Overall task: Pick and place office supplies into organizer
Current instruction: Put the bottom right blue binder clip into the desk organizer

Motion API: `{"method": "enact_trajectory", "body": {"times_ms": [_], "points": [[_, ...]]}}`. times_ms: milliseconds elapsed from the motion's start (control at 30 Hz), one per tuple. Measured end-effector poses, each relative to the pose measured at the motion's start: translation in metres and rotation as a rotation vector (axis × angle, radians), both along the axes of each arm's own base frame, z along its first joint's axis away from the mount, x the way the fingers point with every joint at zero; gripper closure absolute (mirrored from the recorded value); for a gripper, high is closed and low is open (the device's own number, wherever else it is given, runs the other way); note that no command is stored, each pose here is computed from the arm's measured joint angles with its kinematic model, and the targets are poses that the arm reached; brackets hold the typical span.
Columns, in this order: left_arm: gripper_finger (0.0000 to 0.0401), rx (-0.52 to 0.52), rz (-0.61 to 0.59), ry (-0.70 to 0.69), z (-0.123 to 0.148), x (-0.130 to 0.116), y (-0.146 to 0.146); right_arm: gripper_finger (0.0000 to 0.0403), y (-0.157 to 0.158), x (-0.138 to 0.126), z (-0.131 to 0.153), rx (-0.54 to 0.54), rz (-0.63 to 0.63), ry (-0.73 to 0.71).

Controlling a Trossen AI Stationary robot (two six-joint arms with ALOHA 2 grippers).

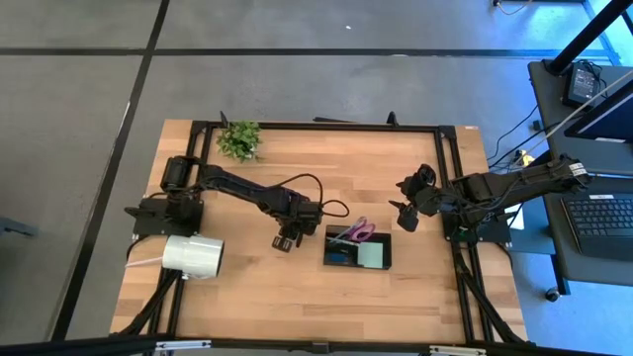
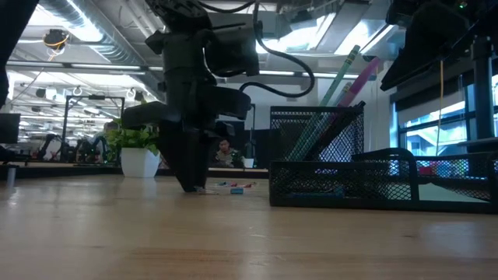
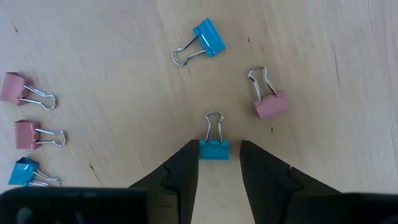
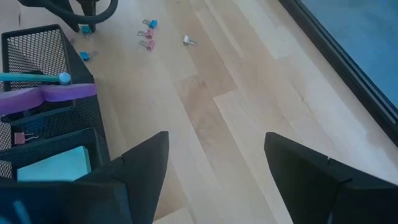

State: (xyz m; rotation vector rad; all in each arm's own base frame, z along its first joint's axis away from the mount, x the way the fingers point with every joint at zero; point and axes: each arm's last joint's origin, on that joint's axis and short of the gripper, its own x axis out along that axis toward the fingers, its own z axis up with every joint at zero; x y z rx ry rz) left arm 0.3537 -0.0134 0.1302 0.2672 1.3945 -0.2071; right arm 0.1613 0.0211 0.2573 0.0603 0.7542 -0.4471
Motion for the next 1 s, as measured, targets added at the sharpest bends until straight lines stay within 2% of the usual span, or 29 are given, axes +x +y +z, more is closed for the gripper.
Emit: {"method": "enact_trajectory", "body": {"times_ms": [533,700,1000], "points": [[0.0336,0.02,-0.026,-0.012,0.003,-0.001,-0.01,0.0134,0.0,0.0,0.0,0.0,0.0,-0.001],[0.0338,0.01,0.005,-0.039,0.017,-0.006,-0.015,0.0134,0.0,0.0,0.0,0.001,0.0,-0.004],[0.0339,-0.045,0.051,-0.2,0.061,-0.013,-0.032,0.0134,0.0,0.001,0.0,0.018,-0.017,-0.017]]}}
